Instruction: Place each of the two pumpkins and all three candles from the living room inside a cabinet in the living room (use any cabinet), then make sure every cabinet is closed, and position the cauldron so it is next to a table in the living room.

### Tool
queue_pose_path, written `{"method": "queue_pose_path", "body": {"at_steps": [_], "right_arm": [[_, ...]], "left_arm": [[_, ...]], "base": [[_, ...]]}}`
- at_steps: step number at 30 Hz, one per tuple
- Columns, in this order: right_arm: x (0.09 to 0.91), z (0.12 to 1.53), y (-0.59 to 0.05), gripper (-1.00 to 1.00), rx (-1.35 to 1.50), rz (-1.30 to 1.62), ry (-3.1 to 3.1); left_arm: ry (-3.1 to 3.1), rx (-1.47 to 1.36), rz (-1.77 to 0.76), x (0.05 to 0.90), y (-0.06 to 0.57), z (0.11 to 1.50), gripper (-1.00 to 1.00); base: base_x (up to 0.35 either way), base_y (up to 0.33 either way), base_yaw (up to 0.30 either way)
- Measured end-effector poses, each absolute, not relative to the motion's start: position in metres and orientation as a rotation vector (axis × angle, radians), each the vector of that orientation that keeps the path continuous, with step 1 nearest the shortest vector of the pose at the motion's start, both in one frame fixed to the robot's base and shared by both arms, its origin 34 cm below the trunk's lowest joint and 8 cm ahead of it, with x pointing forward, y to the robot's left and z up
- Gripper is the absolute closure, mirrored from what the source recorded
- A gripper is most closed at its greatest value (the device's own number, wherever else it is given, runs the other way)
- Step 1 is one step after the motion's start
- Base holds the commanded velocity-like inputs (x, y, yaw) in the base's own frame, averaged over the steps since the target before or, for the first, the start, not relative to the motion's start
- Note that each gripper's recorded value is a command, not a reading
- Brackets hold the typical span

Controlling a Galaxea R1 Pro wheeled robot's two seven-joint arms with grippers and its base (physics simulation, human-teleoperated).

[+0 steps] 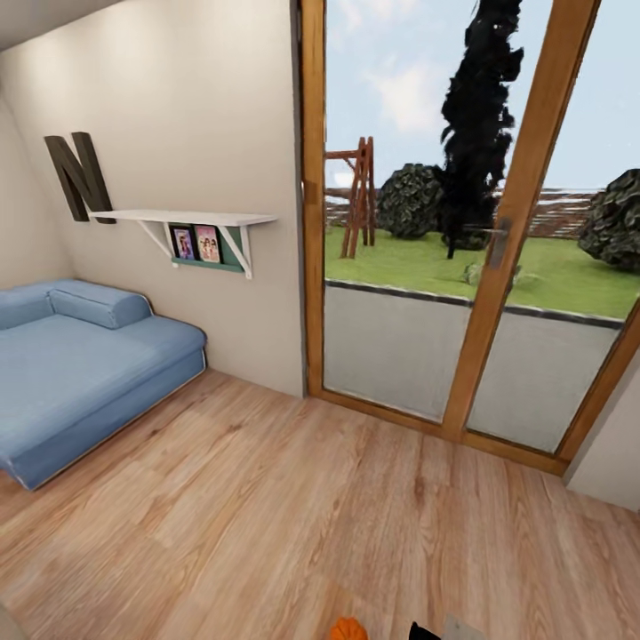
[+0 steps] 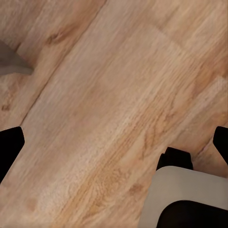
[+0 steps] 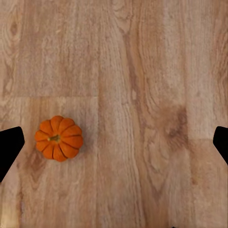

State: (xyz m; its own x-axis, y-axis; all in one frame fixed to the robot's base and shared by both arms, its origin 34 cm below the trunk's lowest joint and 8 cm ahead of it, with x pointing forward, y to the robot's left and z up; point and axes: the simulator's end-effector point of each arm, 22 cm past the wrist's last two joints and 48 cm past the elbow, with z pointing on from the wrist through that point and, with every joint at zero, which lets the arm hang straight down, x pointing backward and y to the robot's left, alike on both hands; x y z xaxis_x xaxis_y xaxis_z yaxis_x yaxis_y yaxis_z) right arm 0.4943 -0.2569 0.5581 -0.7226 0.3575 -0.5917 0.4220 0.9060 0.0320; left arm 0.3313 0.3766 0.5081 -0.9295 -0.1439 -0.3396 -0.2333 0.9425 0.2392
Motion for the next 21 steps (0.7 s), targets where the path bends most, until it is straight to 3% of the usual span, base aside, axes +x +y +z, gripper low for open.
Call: {"method": "queue_pose_path", "body": {"at_steps": [13, 21], "right_arm": [[0.4932, 0.5569, -0.2571, -1.0, 0.556, -0.141, 2.454], [0.4918, 0.555, -0.2572, -1.0, 0.557, -0.143, 2.459]], "left_arm": [[2.78, -0.277, 0.396, 0.3301, 0.3756, 0.5073, -1.0], [2.787, -0.277, 0.396, 0.3277, 0.3752, 0.5061, -1.0]], "base": [[0.152, -0.061, 0.096], [0.043, -0.148, 0.165]]}}
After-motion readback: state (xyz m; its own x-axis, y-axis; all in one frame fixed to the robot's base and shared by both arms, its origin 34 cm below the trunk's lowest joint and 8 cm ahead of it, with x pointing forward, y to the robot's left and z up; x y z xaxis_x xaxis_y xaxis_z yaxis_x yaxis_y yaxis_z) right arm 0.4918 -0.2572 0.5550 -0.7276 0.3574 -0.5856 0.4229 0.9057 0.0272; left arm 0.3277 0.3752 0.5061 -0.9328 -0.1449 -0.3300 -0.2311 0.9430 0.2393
